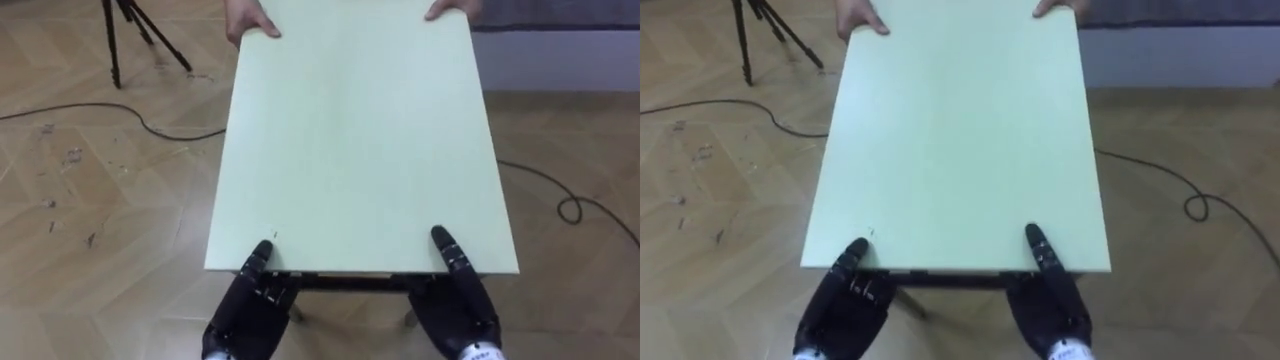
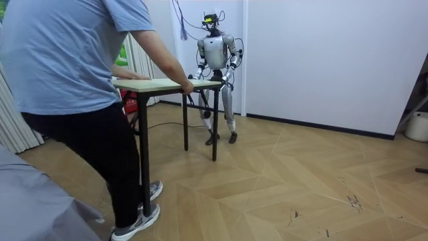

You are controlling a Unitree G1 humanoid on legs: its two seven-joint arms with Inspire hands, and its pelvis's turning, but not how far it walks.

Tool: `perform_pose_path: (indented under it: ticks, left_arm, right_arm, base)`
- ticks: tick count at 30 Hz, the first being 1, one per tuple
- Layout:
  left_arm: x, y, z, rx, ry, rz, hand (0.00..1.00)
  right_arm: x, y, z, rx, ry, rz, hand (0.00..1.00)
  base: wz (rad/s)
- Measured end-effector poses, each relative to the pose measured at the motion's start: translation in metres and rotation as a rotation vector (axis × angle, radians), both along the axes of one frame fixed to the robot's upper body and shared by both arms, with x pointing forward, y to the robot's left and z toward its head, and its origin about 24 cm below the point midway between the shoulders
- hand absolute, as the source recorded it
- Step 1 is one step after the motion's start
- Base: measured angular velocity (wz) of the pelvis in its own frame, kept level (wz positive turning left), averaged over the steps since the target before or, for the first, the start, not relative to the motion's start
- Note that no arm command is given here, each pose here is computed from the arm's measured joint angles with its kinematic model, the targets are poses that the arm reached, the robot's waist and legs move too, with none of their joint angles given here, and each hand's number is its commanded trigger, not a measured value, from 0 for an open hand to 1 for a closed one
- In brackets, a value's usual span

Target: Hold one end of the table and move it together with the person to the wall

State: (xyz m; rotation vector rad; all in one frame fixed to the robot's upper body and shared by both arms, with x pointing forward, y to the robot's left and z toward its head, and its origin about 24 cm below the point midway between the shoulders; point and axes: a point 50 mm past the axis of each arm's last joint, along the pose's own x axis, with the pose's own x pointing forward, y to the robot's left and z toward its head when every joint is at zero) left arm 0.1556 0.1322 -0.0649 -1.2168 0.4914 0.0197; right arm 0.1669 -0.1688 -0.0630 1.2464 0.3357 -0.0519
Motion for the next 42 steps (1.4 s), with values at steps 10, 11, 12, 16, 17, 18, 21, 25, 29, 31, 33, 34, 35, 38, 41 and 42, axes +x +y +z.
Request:
perform_pose_path:
  ticks: [10,11,12,16,17,18,21,25,29,31,33,34,35,38,41,42]
  left_arm:
    - [-0.008,0.000,-0.008,0.003,0.046,-0.010,1.00]
    - [-0.010,-0.004,-0.009,0.006,0.056,-0.034,1.00]
    - [-0.011,-0.008,-0.010,0.017,0.058,-0.068,1.00]
    - [-0.013,-0.007,-0.008,0.049,0.050,-0.094,1.00]
    - [-0.019,-0.007,-0.010,0.034,0.059,-0.072,1.00]
    - [-0.019,0.002,-0.007,0.027,0.038,-0.037,1.00]
    - [-0.015,0.019,-0.003,0.078,0.009,-0.022,1.00]
    - [-0.009,0.014,0.001,0.063,-0.019,-0.036,1.00]
    - [0.007,0.012,0.010,0.080,-0.082,-0.043,1.00]
    - [0.014,0.013,0.014,0.090,-0.108,-0.043,1.00]
    - [0.019,0.015,0.017,0.103,-0.128,-0.043,1.00]
    - [0.019,0.015,0.018,0.106,-0.130,-0.044,1.00]
    - [0.019,0.017,0.018,0.114,-0.131,-0.042,1.00]
    - [0.018,0.017,0.016,0.122,-0.125,-0.046,1.00]
    - [0.012,0.018,0.013,0.132,-0.106,-0.051,1.00]
    - [0.010,0.018,0.012,0.132,-0.100,-0.054,1.00]
  right_arm:
    - [-0.013,-0.004,-0.007,0.009,0.047,0.001,1.00]
    - [-0.022,-0.007,-0.010,0.015,0.063,-0.022,1.00]
    - [-0.033,-0.009,-0.013,0.023,0.073,-0.042,1.00]
    - [-0.044,-0.005,-0.016,0.049,0.080,-0.065,1.00]
    - [-0.036,-0.007,-0.014,0.034,0.079,-0.028,1.00]
    - [-0.025,-0.001,-0.011,0.041,0.071,0.002,1.00]
    - [-0.029,0.015,-0.013,0.094,0.097,0.018,1.00]
    - [-0.020,0.008,-0.004,0.071,0.041,0.017,1.00]
    - [-0.005,0.006,0.005,0.072,-0.013,0.015,1.00]
    - [-0.001,0.008,0.007,0.084,-0.028,0.008,1.00]
    - [0.003,0.010,0.008,0.089,-0.040,0.007,1.00]
    - [0.003,0.011,0.008,0.090,-0.040,0.008,1.00]
    - [0.003,0.013,0.007,0.097,-0.034,0.007,1.00]
    - [-0.001,0.015,0.003,0.112,-0.015,-0.003,1.00]
    - [-0.010,0.016,-0.002,0.120,0.011,-0.015,1.00]
    - [-0.012,0.016,-0.002,0.119,0.016,-0.016,1.00]
  base:
    - [0.22]
    - [1.27]
    - [1.23]
    - [0.16]
    - [-1.35]
    - [-1.26]
    - [-0.15]
    - [-0.37]
    - [-0.07]
    - [-0.04]
    - [-0.10]
    - [-0.16]
    - [-0.15]
    - [0.05]
    - [0.10]
    - [-0.09]
